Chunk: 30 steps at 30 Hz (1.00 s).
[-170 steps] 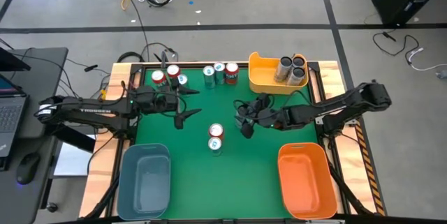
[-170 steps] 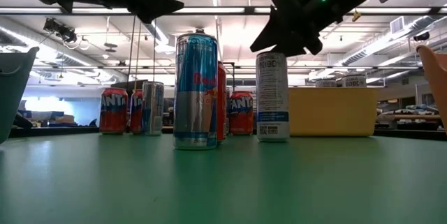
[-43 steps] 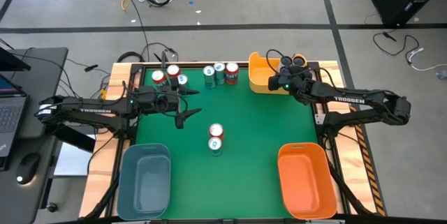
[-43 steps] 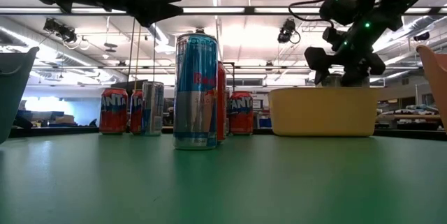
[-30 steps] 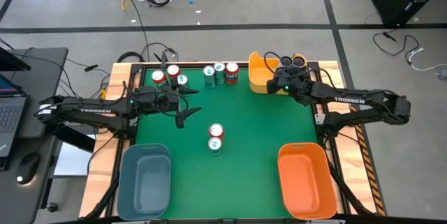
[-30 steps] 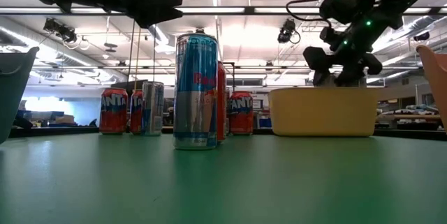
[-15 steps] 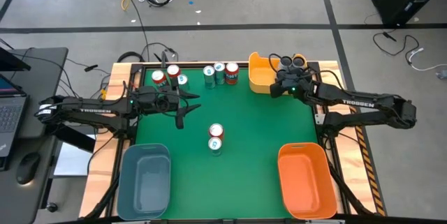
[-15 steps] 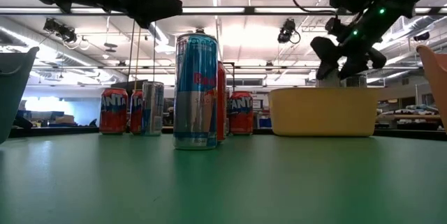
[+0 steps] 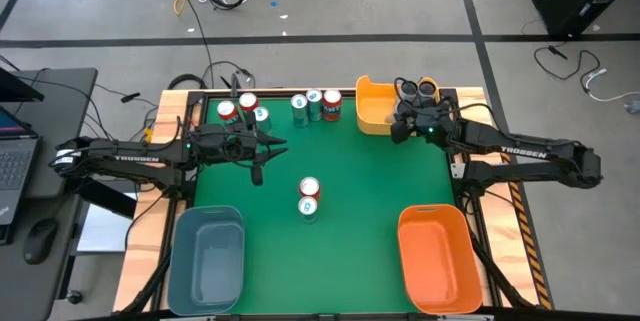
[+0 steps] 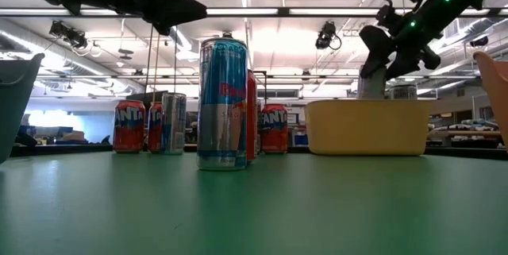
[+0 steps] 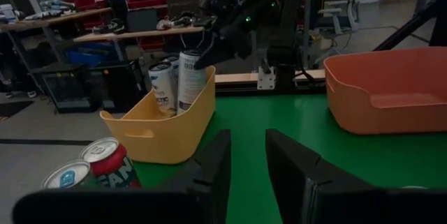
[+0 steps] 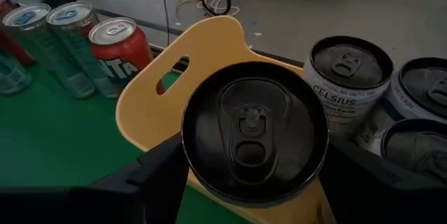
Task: Sort soda cans
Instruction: Put the white-blue soda can into the yellow bin
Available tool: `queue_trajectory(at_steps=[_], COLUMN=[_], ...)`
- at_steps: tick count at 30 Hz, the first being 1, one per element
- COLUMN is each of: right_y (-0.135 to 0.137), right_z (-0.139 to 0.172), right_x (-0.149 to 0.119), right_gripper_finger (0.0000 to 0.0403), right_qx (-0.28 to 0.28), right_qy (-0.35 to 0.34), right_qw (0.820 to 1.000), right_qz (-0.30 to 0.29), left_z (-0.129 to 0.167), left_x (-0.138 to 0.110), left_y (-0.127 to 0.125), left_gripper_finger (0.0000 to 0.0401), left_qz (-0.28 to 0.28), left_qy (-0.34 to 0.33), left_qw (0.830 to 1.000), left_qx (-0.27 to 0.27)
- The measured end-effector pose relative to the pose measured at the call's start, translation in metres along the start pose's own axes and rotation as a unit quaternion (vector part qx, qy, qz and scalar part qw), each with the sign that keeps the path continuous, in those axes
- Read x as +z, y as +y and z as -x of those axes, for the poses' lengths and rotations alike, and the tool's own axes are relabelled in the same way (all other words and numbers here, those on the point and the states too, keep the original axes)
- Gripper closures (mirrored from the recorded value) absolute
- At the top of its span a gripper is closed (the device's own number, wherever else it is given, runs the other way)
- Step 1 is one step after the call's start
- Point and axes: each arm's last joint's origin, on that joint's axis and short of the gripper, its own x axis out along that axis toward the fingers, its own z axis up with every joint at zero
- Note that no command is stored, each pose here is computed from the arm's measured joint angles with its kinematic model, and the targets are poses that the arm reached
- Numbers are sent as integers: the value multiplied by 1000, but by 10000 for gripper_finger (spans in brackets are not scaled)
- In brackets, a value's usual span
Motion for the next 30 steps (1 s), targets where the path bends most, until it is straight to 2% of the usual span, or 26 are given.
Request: queue_trajectory(at_steps=[12, 19, 26, 30], right_y=[-5, -7, -8, -8], right_z=[-24, -31, -31, -31], right_x=[-4, -5, -5, -5], right_gripper_finger=[141, 92, 32, 12], right_qx=[-41, -28, -22, -20], right_qy=[41, 64, 72, 73], right_qw=[997, 995, 994, 995], right_qz=[-52, -77, -79, -71], left_z=[0, 0, 0, 0], left_x=[-1, -3, -3, -3], left_y=[0, 0, 0, 0], left_gripper_finger=[308, 308, 308, 308], left_qz=[0, 0, 1, 0], left_qy=[3, 17, 17, 17], left_qw=[1000, 1000, 1000, 1000], left_qx=[0, -2, -2, -2])
